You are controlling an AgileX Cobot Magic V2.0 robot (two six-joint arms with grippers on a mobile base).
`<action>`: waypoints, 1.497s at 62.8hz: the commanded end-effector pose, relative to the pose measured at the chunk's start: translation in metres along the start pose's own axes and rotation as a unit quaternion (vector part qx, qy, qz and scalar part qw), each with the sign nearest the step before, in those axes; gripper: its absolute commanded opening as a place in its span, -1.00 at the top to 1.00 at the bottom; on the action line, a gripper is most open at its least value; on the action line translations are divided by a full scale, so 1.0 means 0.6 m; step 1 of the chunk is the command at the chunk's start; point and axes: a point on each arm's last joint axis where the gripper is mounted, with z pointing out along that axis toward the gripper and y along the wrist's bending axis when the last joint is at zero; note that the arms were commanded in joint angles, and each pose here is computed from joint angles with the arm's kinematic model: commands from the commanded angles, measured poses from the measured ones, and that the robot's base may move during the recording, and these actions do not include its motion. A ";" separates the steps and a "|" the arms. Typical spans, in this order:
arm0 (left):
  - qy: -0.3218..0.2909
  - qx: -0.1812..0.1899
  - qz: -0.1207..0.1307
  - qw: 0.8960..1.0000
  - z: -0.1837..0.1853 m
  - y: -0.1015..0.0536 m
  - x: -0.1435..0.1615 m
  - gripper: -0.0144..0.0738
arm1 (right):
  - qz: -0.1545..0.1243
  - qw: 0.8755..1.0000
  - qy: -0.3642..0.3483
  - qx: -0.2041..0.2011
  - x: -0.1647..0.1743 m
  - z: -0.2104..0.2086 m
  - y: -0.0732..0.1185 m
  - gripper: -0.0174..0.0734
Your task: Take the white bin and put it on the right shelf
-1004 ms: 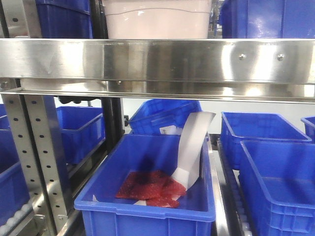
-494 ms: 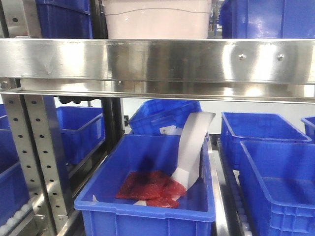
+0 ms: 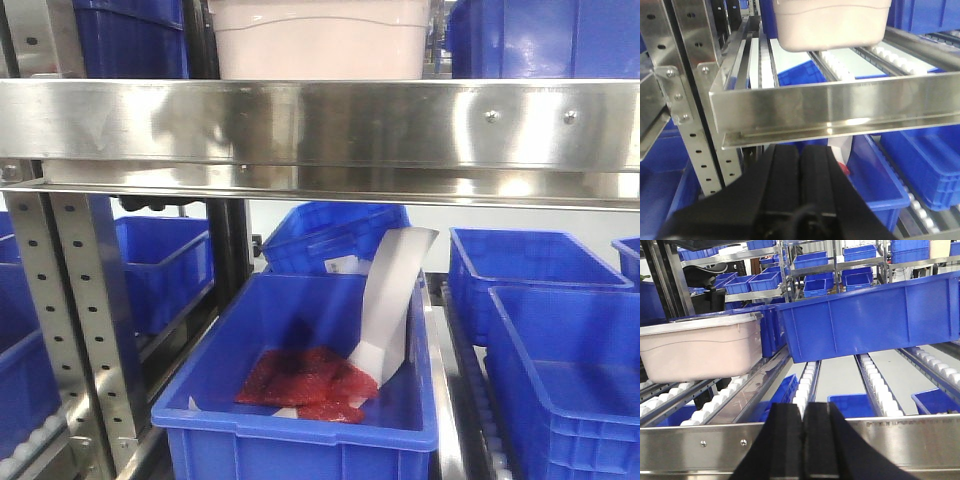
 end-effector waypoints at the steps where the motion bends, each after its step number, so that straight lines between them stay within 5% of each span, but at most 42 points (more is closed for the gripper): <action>1: -0.039 -0.002 -0.013 0.999 -0.007 0.001 -0.020 0.94 | 0.002 1.000 -0.026 0.015 -0.019 0.000 -0.002 0.46; 41: -0.063 -0.012 -0.013 0.998 -0.007 0.004 -0.025 0.94 | 0.002 1.000 -0.026 0.015 -0.019 0.000 -0.002 0.46; 47: -0.063 -0.028 0.011 0.998 -0.009 0.008 -0.024 0.94 | 0.002 1.000 -0.026 0.015 -0.019 0.000 -0.002 0.46; 54: -0.068 -0.051 -0.009 0.996 -0.019 0.013 -0.011 0.94 | 0.002 1.000 -0.026 0.015 -0.019 0.000 -0.002 0.46; 66: -0.091 -0.075 -0.040 0.992 -0.033 0.012 0.054 0.94 | 0.002 1.000 -0.026 0.015 -0.019 0.000 -0.002 0.46; 94: -0.137 -0.178 -0.061 0.973 -0.026 0.023 0.197 0.94 | 0.002 1.000 -0.026 0.015 -0.019 0.000 -0.002 0.46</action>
